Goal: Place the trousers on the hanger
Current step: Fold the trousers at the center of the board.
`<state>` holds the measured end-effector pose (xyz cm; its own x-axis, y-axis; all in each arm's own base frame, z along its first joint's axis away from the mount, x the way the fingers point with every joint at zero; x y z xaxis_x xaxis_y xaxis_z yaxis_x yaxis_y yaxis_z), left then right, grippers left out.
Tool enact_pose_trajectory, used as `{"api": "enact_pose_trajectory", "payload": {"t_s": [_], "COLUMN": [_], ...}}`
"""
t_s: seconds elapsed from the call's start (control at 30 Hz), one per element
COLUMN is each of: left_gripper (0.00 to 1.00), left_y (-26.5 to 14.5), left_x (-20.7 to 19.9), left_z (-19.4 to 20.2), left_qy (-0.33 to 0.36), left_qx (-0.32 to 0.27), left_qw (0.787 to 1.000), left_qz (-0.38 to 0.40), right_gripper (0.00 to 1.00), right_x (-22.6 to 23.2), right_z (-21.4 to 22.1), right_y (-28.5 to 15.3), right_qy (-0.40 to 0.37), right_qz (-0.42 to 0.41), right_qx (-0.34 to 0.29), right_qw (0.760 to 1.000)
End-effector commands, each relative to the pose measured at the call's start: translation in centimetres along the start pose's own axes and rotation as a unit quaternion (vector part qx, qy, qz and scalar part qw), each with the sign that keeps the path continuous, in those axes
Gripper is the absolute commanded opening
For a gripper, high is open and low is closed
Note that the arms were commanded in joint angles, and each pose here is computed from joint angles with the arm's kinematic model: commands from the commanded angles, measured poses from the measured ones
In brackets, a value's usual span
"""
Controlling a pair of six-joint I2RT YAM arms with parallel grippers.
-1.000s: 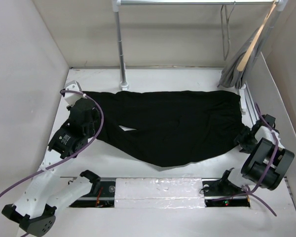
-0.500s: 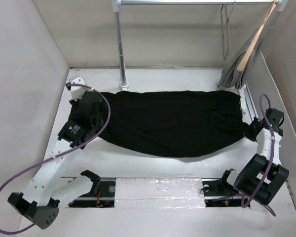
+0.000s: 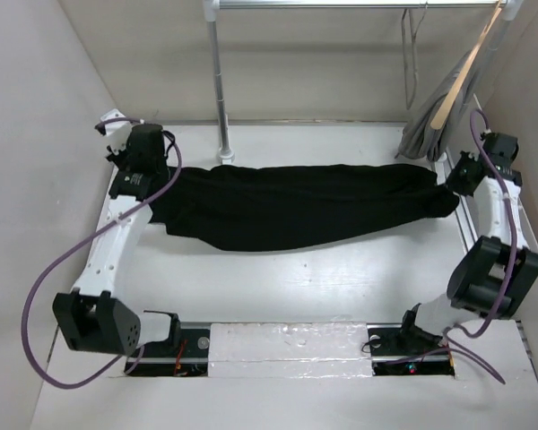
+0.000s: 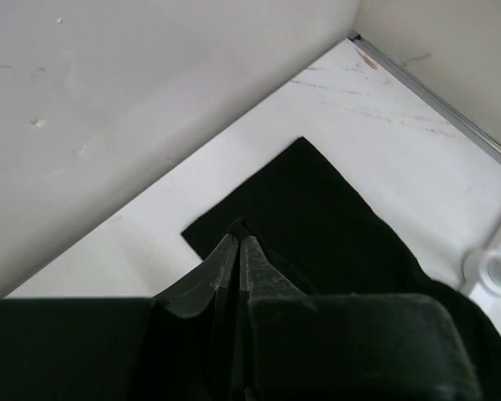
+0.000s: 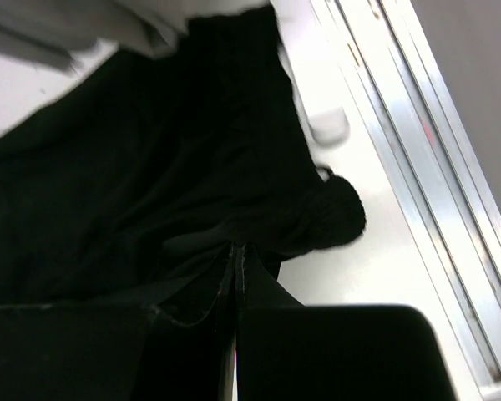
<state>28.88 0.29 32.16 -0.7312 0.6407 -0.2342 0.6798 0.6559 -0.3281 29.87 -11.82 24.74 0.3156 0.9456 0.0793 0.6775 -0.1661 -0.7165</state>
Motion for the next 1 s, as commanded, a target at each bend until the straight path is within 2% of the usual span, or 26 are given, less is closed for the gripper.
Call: {"api": "enact_pose_trajectory", "payload": {"t_s": [0.0,0.2,0.37,0.4,0.43,0.57,0.7,0.77,0.83,0.87,0.9,0.93,0.97], "left_gripper": [0.00,0.00,0.00,0.00,0.00,0.00,0.00,0.00,0.06,0.12,0.17,0.25,0.47], "left_y": [1.4,5.8,9.6,10.1,11.4,14.5,17.7,19.2,20.4,20.7,20.8,21.3,21.6], "left_x": [-1.3,-2.5,-4.7,-5.1,-5.5,-5.4,-5.1,-4.9,-5.3,-5.4,-6.0,-6.1,-6.1], "left_z": [-2.6,-3.8,-2.1,-3.0,-1.7,-1.8,-1.1,0.6,2.0,2.4,1.9,2.6,1.9], "left_qy": [-0.053,-0.061,-0.021,-0.028,-0.012,-0.023,-0.019,-0.011,-0.004,0.000,-0.011,-0.004,-0.009], "left_qx": [-0.018,-0.012,0.001,-0.008,0.011,0.030,0.061,0.085,0.103,0.112,0.112,0.123,0.119], "left_qw": [0.998,0.998,0.999,0.998,0.998,0.997,0.996,0.994,0.992,0.991,0.992,0.991,0.991], "left_qz": [0.011,-0.013,-0.044,-0.051,-0.062,-0.068,-0.064,-0.071,-0.069,-0.067,-0.058,-0.060,-0.057], "right_gripper": [0.00,0.00,0.00,0.00,0.00,0.00,0.01,0.05,0.16,0.27,0.46,0.54,0.63], "right_x": [0.8,1.6,1.9,2.3,2.7,3.0,2.8,3.2,3.7,3.8,4.3,4.5,4.6], "right_z": [-3.4,-6.0,-7.0,-7.3,-8.3,-9.6,-8.9,-8.6,-8.2,-8.2,-8.1,-7.8,-7.2], "right_y": [0.4,4.9,9.5,9.9,9.9,11.8,15.0,15.9,17.0,17.3,17.4,17.4,17.6], "right_qy": [-0.017,-0.012,-0.007,-0.010,-0.017,-0.022,-0.018,-0.018,-0.019,-0.016,-0.019,-0.017,-0.014], "right_qz": [-0.017,-0.052,-0.074,-0.080,-0.084,-0.086,-0.090,-0.094,-0.102,-0.106,-0.114,-0.128,-0.133], "right_qx": [-0.033,-0.027,-0.008,-0.010,-0.023,-0.025,-0.005,0.000,0.004,0.001,0.004,0.007,0.007], "right_qw": [0.999,0.998,0.997,0.997,0.996,0.996,0.996,0.995,0.995,0.994,0.993,0.992,0.991]}}
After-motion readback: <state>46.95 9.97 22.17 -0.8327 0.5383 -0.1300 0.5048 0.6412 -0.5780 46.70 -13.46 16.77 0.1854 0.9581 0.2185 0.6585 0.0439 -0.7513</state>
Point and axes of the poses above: each gripper's point midway between its finger pads, its own y axis out along the fingers, its own x axis along the line the jaws close on, z = x × y, the point moved 10 cm from there along -y, back along the fingers, and after that the axes turned 11 degrees about -y, right-handed, at the moved point
